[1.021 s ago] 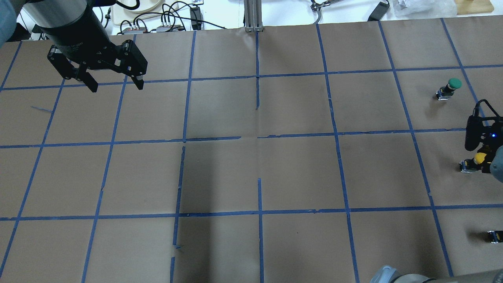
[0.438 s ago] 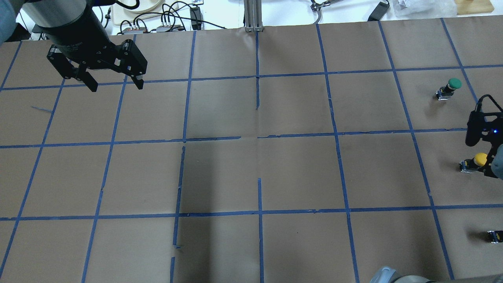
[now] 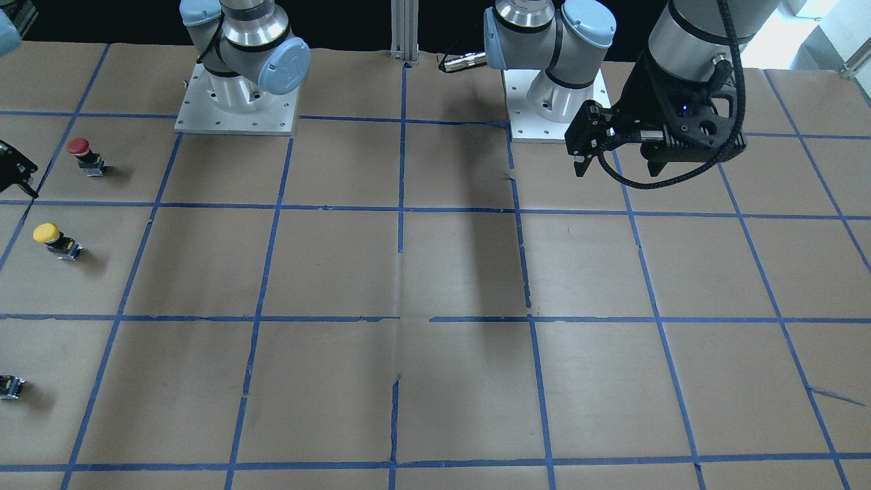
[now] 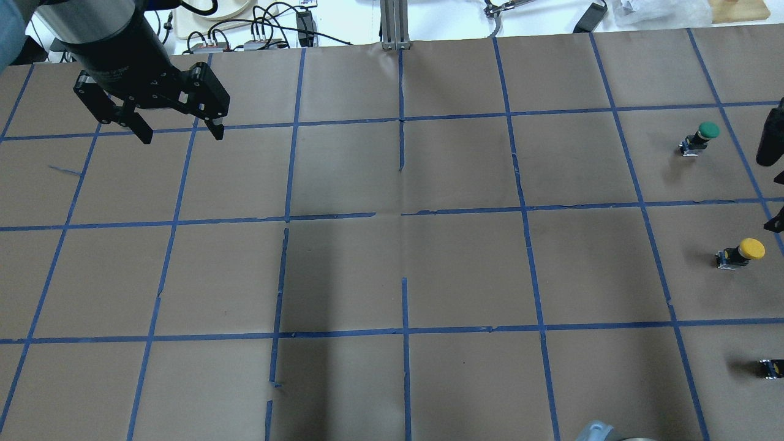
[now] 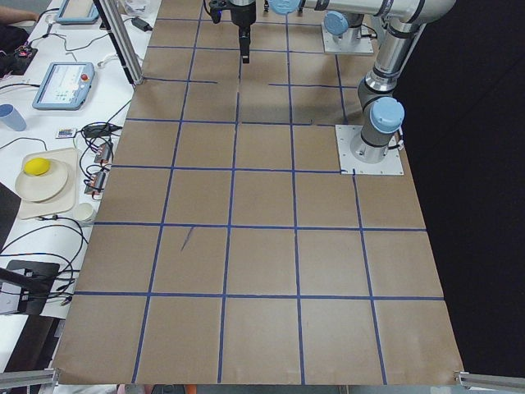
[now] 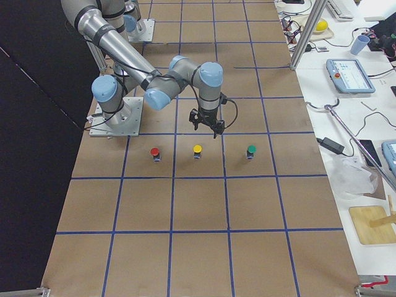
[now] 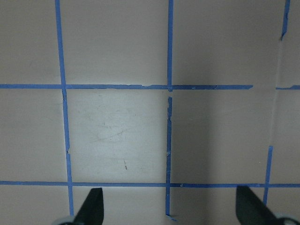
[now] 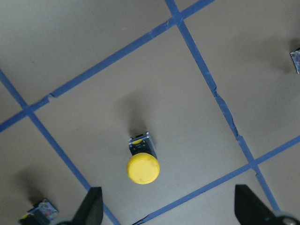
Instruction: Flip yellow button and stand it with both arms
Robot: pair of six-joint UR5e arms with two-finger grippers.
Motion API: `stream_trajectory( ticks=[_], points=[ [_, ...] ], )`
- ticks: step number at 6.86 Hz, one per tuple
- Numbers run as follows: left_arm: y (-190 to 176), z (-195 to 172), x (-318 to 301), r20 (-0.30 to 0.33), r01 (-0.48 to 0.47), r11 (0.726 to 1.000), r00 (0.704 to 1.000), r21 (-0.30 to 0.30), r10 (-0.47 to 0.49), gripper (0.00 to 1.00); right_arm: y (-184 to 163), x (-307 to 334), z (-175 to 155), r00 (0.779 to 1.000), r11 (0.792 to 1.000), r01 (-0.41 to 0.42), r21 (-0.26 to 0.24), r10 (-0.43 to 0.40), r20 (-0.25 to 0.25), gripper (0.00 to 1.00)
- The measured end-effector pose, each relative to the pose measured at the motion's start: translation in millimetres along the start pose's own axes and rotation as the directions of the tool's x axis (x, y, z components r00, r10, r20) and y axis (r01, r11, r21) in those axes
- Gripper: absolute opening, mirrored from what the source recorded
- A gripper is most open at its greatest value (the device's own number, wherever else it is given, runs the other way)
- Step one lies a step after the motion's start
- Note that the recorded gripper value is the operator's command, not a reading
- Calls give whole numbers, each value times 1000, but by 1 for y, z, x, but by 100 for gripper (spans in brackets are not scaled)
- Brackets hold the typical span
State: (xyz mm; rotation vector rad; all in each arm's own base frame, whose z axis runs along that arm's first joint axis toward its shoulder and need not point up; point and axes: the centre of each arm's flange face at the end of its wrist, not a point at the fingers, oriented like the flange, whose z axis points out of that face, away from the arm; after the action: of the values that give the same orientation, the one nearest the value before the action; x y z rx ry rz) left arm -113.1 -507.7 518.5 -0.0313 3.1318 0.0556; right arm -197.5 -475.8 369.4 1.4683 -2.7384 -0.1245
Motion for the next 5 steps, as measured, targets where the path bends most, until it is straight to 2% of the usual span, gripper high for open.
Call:
stream_trajectory(
  ticks=[1,2,3,4,5],
  points=[
    [0,-1,0,0,0,1000,1000,1,0,100,-5,4,-49,994,994,-103,24,101,46,100],
    [0,-1,0,0,0,1000,1000,2,0,100,-15,4,-91,975,976,-215,35,213,60,100],
    [0,-2,0,0,0,1000,1000,4,0,100,-28,4,-125,939,938,-342,55,340,51,100],
    [1,-2,0,0,0,1000,1000,4,0,100,-39,1,-147,880,875,-475,87,472,58,100],
    [1,-2,0,0,0,1000,1000,5,0,100,-53,-5,-161,807,800,-590,107,586,74,100]
  ],
)
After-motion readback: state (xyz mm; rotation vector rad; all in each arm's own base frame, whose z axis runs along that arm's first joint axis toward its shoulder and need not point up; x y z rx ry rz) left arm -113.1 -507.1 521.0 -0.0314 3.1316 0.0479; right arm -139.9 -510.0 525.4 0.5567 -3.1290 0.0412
